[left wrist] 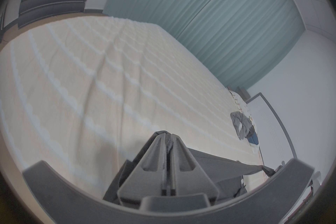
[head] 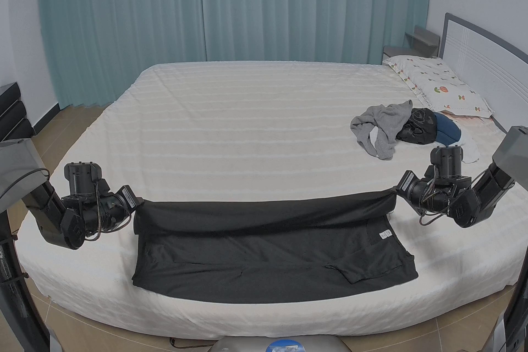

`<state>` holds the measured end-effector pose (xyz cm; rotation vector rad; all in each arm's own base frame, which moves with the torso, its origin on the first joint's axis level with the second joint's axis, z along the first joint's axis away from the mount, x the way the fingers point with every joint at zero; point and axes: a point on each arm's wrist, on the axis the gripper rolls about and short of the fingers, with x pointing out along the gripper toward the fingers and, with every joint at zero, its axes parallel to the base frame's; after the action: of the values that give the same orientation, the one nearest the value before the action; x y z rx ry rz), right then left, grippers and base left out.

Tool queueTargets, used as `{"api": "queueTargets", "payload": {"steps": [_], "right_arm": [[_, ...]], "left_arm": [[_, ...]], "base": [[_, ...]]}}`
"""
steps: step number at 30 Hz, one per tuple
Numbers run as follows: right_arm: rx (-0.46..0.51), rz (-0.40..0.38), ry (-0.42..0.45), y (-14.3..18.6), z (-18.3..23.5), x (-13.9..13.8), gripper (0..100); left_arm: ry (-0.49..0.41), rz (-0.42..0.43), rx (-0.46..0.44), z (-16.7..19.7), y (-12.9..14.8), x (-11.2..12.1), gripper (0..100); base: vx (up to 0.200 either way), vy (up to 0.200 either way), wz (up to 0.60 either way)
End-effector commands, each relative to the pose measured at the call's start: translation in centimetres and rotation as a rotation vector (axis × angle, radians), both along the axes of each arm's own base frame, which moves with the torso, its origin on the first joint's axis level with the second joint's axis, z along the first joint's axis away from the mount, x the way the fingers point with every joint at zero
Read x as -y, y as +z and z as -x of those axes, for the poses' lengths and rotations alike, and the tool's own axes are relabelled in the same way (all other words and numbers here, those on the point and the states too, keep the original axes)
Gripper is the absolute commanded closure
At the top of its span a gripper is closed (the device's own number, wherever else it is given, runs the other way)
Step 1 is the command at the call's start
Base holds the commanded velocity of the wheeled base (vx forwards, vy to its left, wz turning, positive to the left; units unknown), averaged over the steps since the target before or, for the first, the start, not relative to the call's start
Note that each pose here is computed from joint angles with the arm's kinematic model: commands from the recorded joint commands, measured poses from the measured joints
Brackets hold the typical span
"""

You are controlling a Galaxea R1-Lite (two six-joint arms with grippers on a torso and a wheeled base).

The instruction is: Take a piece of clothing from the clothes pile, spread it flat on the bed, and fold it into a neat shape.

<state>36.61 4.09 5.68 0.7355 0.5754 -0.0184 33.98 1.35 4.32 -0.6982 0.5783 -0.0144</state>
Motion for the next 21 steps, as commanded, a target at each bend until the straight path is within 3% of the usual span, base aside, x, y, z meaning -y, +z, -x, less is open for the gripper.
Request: {"api": "queueTargets", "payload": {"steps": [1, 21], "right_arm": [[0.058, -0.015, -0.015, 1.8, -0.4, 0.2, 100], [0.132, -0.023, -0.046, 3.3, -2.1, 0.5, 100]], "left_arm": [[0.030, -0.015, 0.051, -1.3, 0.9, -0.1, 100], [0.008, -0.035, 0.144, -2.5, 1.6, 0.4, 100]], "base": [[0.000, 0.000, 0.00], [0.000, 0.000, 0.00]]}}
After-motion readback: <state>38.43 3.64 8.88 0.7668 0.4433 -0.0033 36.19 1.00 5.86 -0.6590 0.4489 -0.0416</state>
